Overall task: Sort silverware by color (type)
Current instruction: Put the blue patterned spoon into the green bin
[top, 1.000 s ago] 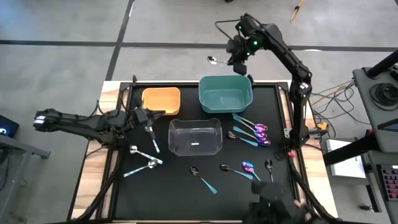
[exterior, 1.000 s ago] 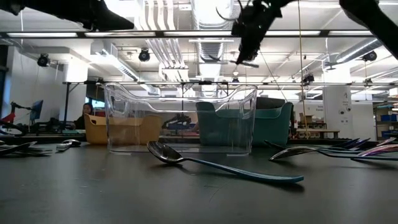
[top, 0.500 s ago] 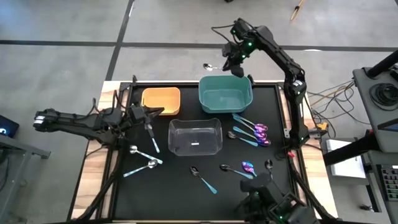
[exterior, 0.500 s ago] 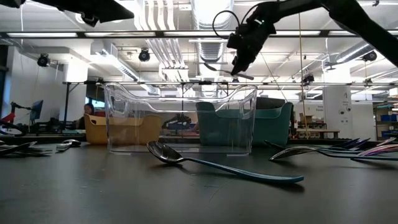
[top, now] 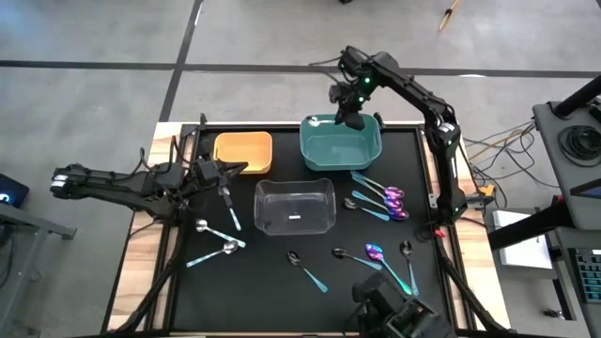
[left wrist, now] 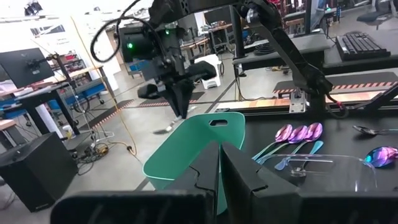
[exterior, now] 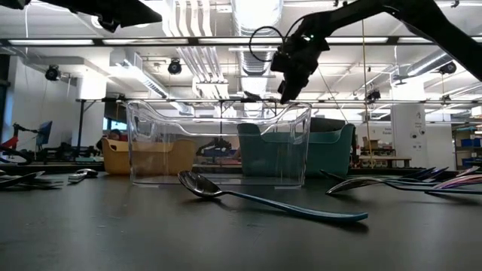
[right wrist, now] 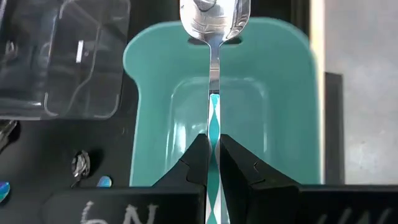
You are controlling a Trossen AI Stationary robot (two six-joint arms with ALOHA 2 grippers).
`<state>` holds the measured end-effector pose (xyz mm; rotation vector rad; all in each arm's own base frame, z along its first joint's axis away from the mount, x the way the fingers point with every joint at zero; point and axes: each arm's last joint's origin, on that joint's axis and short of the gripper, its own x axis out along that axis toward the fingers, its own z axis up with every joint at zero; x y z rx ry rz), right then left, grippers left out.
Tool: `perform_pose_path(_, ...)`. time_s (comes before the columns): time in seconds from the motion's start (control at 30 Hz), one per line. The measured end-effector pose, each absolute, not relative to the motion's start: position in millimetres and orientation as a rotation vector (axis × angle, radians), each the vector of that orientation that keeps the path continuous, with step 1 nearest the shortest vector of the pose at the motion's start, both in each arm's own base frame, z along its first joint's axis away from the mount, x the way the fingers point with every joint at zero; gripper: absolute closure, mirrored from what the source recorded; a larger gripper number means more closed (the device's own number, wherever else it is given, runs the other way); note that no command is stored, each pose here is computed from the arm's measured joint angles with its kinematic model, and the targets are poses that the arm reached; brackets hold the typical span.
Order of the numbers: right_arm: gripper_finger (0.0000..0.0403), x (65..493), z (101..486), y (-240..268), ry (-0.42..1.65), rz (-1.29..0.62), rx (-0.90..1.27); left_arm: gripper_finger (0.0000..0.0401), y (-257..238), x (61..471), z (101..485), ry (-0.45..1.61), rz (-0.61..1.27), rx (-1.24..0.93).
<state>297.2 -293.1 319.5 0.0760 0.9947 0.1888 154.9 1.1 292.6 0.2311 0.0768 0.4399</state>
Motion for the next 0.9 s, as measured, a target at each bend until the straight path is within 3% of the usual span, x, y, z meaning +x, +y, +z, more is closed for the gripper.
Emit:
perform_pose_path(0.27,0.0391,297,309,-260,1.077,0.070,0.020,0.0401,1,155,293,0.081,0.446,0.248)
perform_pose_path(0.57,0.0391,260,309,-230,0.911,-0.260,-0.224,0.0401,1,155,293,0.087,0.447,0.286)
perform_pose_path(0.9,0.0391,253,296,-225,0.900,-0.276,-0.236,0.0401,1,155,293,0.078,0.448,0.272)
